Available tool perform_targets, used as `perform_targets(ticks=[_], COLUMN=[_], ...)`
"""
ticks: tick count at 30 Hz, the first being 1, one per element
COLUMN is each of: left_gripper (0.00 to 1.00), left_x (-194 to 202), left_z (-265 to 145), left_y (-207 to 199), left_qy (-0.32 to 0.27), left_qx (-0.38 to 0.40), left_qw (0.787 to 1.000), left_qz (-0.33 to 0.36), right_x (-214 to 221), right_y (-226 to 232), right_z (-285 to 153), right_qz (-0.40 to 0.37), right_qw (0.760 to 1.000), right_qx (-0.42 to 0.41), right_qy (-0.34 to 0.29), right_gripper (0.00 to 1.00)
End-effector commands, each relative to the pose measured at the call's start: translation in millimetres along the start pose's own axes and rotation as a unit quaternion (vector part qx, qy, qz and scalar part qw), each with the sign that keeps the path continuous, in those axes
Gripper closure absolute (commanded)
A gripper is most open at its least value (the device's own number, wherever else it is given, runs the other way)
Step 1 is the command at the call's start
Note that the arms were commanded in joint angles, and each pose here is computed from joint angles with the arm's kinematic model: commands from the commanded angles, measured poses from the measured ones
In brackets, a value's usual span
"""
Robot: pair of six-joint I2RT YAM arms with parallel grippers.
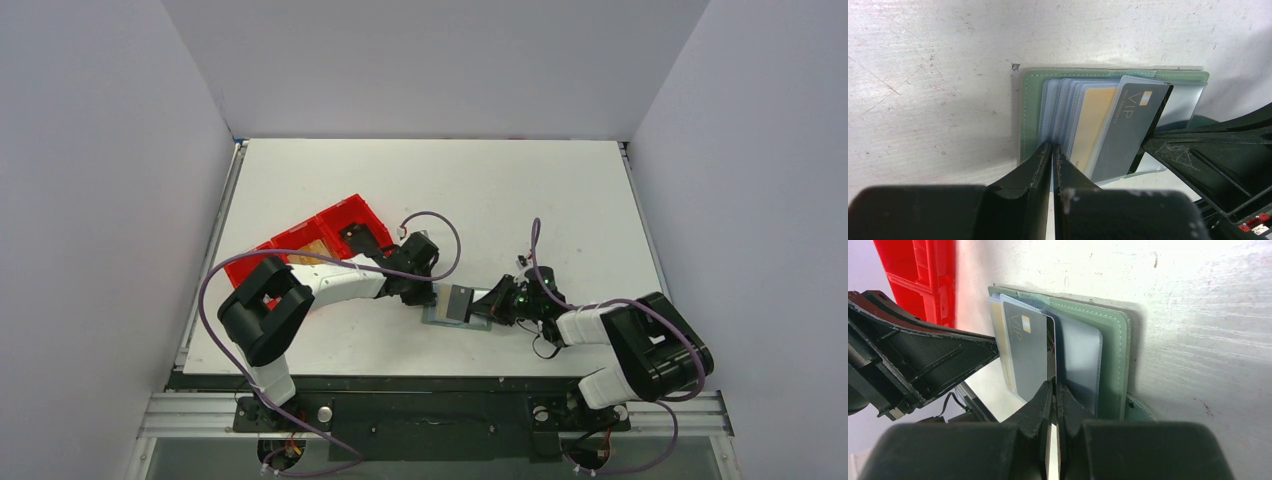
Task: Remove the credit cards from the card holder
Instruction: Remove the credit card from the card holder.
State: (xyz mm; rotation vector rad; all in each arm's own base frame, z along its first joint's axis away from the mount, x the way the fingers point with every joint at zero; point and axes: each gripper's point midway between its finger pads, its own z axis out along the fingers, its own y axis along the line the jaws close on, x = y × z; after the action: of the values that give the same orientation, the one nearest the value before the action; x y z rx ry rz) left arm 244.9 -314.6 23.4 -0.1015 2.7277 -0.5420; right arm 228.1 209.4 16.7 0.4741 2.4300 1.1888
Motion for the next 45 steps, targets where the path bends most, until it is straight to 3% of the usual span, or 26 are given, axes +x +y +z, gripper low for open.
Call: perform_targets(ticks=[1, 4, 11, 19, 27, 39, 45], left_gripper=[0.96, 0.95, 0.81, 0.79, 0.85, 0.96, 1.0], left_x=[18.2, 12.5, -9.0, -18.3, -7.1, 8.6, 10.1], left_z=[8.6, 3.2, -22.5, -42.3, -25.3, 4.0, 10.2], left_y=[33.4, 25.9, -2.3, -41.2, -61.8, -37.2, -12.0], left_qy=[0.02, 0.015, -0.01, -0.017, 0.014, 0.037, 0.042], left_qx=[-0.061, -0.05, -0.017, 0.045, 0.091, 0.052, -0.008], left_qw=[0.998, 0.998, 0.998, 0.995, 0.992, 0.995, 0.997], left_qz=[0.021, 0.03, 0.061, 0.086, 0.084, 0.077, 0.068], right_x=[-8.6, -9.1, -13.3, -13.8, -12.4, -11.7, -11.5], right_y=[-13.8, -13.2, -4.1, 3.5, 1.1, -0.9, -4.3], right_z=[-2.2, -2.0, -0.2, 4.7, 7.9, 8.7, 7.9], right_qz=[-0.027, -0.032, -0.037, -0.042, -0.04, -0.041, -0.044], right_qw=[0.999, 0.999, 0.999, 0.999, 0.999, 0.998, 0.998], right_qx=[0.036, 0.038, 0.028, 0.026, 0.033, 0.038, 0.045], right_qy=[-0.02, -0.018, -0.019, -0.013, -0.008, -0.006, -0.005], right_gripper=[1.0, 1.0, 1.0, 1.0, 1.0, 1.0, 1.0])
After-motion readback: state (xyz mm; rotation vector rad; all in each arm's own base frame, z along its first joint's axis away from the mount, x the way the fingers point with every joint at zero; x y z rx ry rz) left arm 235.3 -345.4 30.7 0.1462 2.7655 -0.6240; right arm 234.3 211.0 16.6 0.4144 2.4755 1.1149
